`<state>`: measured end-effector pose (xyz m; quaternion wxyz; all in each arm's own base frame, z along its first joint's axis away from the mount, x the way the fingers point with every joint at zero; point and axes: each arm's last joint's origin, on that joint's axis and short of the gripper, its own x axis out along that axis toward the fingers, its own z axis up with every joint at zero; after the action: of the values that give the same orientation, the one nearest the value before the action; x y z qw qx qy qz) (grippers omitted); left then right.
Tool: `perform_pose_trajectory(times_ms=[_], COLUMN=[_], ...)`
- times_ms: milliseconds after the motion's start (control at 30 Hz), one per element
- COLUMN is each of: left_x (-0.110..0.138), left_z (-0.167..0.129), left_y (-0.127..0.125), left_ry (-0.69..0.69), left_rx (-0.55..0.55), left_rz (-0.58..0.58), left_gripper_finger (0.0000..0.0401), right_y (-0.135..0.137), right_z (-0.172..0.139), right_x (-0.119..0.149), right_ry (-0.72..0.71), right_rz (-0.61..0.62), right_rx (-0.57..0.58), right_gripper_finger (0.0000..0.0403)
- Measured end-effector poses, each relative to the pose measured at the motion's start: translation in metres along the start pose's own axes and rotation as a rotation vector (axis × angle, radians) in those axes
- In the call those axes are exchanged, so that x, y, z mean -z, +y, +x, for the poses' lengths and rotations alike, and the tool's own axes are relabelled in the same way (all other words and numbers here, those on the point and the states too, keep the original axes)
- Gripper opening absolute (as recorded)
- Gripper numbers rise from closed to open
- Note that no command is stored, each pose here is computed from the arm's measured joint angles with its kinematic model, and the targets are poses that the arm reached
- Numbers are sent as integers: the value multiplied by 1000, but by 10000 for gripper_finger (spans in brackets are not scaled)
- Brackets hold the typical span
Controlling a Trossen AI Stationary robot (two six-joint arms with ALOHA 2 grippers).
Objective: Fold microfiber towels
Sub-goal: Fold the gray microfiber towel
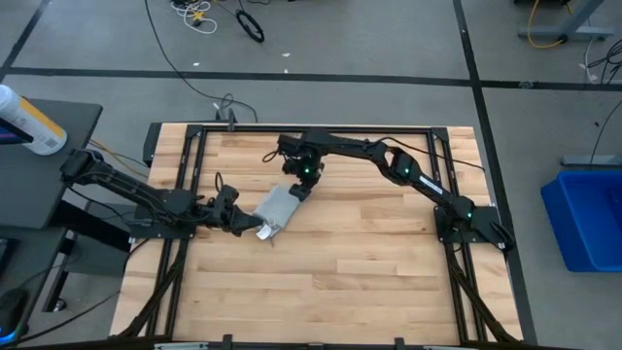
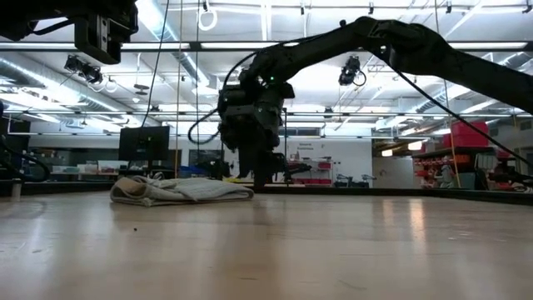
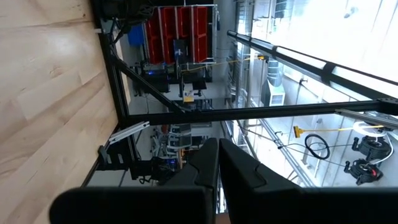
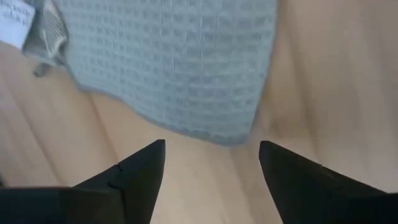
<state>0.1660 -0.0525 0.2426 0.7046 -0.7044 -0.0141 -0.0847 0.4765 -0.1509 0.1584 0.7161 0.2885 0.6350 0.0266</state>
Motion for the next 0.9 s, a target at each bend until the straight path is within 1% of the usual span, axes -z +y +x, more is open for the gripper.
perform_pose_trajectory(times_ms=[133,167,267,333,533,600,733,833,900], left_x=[0,0,0,0,0,0,0,0,0], left_z=[0,0,0,0,0,0,0,0,0], left_y=[0,0,-1,-1,0,0,0,0,0], left_ry=[3,3,3,3,7,11,11,11,11], left_rx=[1,4,7,8,3,3,2,0,-1], left_rz=[3,2,1,1,3,3,-1,0,0], left_gripper_finger=[18,18,18,18,18,18,18,18,18], right_y=[-14,-17,-24,-22,-23,-24,-25,-25,-25], right_z=[5,7,10,11,16,16,19,19,20], right_x=[-5,-6,-10,-10,-12,-12,-13,-13,-14], right_ry=[-13,-12,-34,-29,-38,-38,-39,-41,-41], right_rz=[73,94,112,111,106,123,127,116,105], right_rx=[-104,-116,-139,-144,-156,-168,-174,-172,-178], right_gripper_finger=[276,274,267,265,275,274,250,217,188])
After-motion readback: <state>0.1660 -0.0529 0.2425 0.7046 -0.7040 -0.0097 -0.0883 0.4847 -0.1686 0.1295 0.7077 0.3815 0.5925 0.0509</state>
